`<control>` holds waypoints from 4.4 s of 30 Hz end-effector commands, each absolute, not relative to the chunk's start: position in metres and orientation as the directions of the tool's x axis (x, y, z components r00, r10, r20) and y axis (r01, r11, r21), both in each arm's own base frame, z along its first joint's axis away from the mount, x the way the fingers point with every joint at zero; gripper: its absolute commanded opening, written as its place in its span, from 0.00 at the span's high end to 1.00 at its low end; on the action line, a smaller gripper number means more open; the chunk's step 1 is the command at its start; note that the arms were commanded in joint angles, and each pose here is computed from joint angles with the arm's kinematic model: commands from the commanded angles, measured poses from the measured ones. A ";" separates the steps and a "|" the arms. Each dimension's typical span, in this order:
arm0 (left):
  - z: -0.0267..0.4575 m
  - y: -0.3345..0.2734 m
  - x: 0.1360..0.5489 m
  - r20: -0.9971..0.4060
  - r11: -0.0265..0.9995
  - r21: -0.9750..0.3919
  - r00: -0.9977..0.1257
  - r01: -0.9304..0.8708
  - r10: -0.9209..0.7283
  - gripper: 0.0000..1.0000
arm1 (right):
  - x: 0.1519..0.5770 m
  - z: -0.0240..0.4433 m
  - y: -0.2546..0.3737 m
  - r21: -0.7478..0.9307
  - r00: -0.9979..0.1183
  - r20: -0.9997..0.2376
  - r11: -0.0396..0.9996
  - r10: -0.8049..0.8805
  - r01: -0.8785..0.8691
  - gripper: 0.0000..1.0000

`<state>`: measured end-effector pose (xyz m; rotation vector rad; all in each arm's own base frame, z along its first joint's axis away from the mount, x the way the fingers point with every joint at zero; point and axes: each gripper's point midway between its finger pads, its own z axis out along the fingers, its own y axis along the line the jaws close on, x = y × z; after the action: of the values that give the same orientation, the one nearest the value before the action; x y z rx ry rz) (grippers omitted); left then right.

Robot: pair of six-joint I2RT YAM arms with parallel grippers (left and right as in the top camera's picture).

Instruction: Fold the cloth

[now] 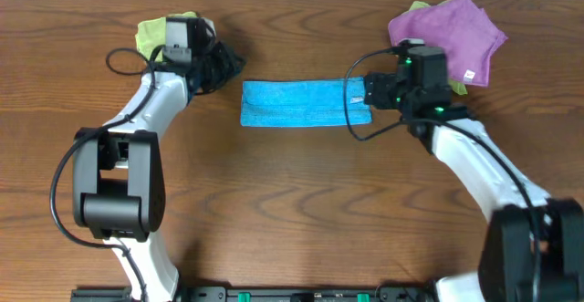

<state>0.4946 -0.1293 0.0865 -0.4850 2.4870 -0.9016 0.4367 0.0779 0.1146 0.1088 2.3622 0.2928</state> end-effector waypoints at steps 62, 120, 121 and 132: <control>-0.001 -0.159 0.455 -0.245 0.912 -0.379 -0.934 -0.155 -0.260 0.94 | 0.448 -0.002 0.133 0.600 -0.807 -0.327 0.768 0.491 0.225 0.91; 0.115 -0.079 0.519 -0.443 0.915 -0.344 -0.823 -0.210 -0.355 0.94 | 0.433 0.088 0.328 0.583 -0.778 -0.621 0.723 0.100 -0.372 0.99; 0.116 -0.075 0.519 -0.445 0.916 -0.337 -0.820 -0.219 -0.360 0.94 | 0.433 0.087 0.331 0.582 -0.778 -0.620 0.722 0.096 -0.374 0.99; 0.134 -0.049 0.524 -0.473 0.910 -0.334 -0.791 -0.245 -0.387 0.94 | 0.430 0.057 0.350 0.575 -0.811 -0.582 0.730 0.049 -0.369 0.99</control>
<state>0.5185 -0.0579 0.1059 -0.4668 2.5828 -0.3619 0.4313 0.3413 0.0621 -0.2047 2.3494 0.9500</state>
